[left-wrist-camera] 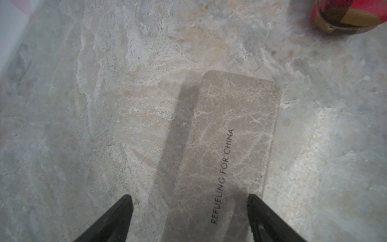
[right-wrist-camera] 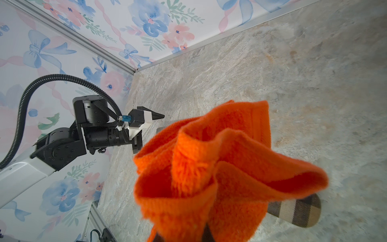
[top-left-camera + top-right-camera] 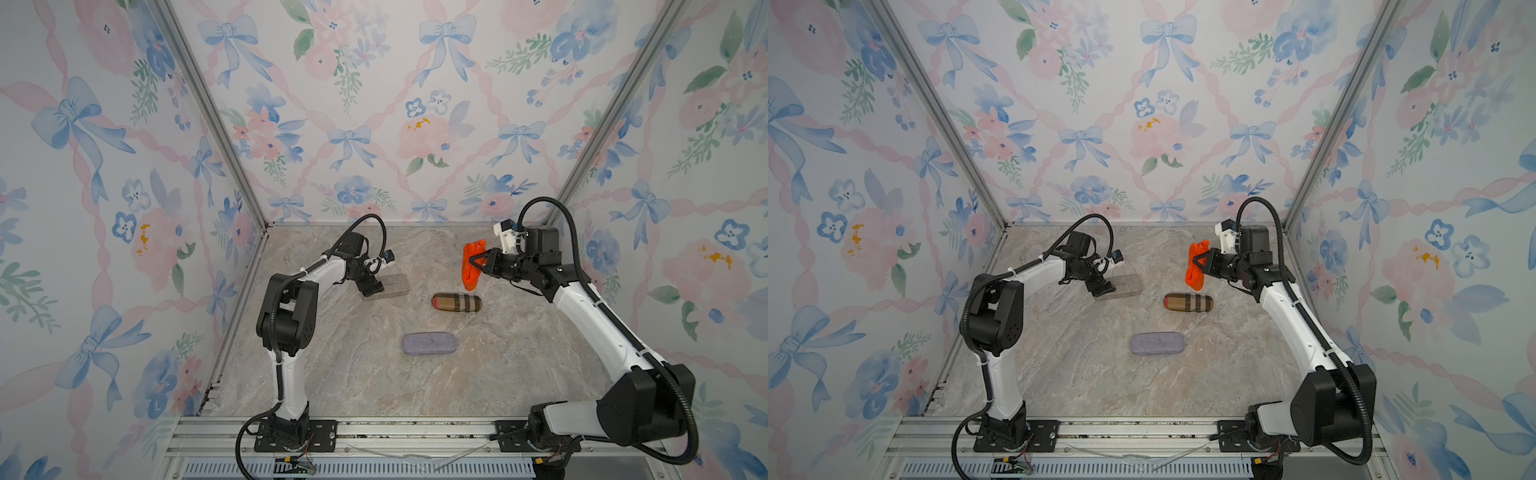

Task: Wipe the eyeglass case
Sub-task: Pick up the eyeglass case from the center of the board.

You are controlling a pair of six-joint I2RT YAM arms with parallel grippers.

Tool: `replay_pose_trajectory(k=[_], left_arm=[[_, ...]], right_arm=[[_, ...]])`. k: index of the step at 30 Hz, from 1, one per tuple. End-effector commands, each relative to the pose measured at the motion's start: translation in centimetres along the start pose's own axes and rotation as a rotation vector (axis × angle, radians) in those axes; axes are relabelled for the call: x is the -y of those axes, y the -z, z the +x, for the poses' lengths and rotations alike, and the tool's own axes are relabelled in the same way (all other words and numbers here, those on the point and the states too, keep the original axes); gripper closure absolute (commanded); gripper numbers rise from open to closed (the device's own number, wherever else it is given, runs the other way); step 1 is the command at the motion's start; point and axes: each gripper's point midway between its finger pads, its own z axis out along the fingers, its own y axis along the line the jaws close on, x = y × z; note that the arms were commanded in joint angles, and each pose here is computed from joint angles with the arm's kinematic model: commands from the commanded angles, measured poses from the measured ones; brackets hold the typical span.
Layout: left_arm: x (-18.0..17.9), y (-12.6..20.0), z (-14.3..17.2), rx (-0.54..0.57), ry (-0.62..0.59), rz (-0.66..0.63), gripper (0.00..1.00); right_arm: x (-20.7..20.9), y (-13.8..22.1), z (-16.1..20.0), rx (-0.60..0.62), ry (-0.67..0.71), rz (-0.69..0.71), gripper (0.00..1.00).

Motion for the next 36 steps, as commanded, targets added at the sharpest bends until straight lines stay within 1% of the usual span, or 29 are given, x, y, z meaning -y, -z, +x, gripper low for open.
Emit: replay_pose_trajectory(k=[1,6,11,16,18,21,23,28,36], left_arm=[[2.7,-0.5,1.5,-0.027,0.037,0.099,0.11],[3.2,1.2,-0.1,0.033,0.057,0.11,0.1],[3.2,1.1,0.6,0.008,0.058,0.096,0.09],[3.6,1.5,0.4,0.018,0.076,0.1,0.1],[3.7,2.1,0.2,0.029,0.076,0.094,0.09],[3.9,3.1,-0.8,0.076,0.079,0.085,0.09],[4.2,3.2,-0.9,0.088,0.091,0.092,0.09],[5.4,1.8,1.0,0.02,0.095,0.101,0.09],[4.7,0.2,2.8,-0.037,0.116,0.084,0.09]], right_arm=[[-1.3,0.2,-0.6,0.016,0.046,-0.039,1.0],[-1.4,0.2,-0.4,0.014,0.042,-0.047,1.0],[-1.3,0.4,-0.1,0.02,0.039,-0.046,1.0],[-1.3,0.6,0.2,0.016,0.041,-0.045,1.0],[-1.3,0.7,0.1,0.02,0.043,-0.044,1.0],[-1.4,0.6,0.2,0.019,0.04,-0.051,1.0],[-1.6,0.6,0.2,0.022,0.04,-0.054,1.0],[-1.6,0.8,0.3,0.031,0.043,-0.056,1.0],[-1.6,0.8,0.5,0.019,0.059,-0.053,1.0]])
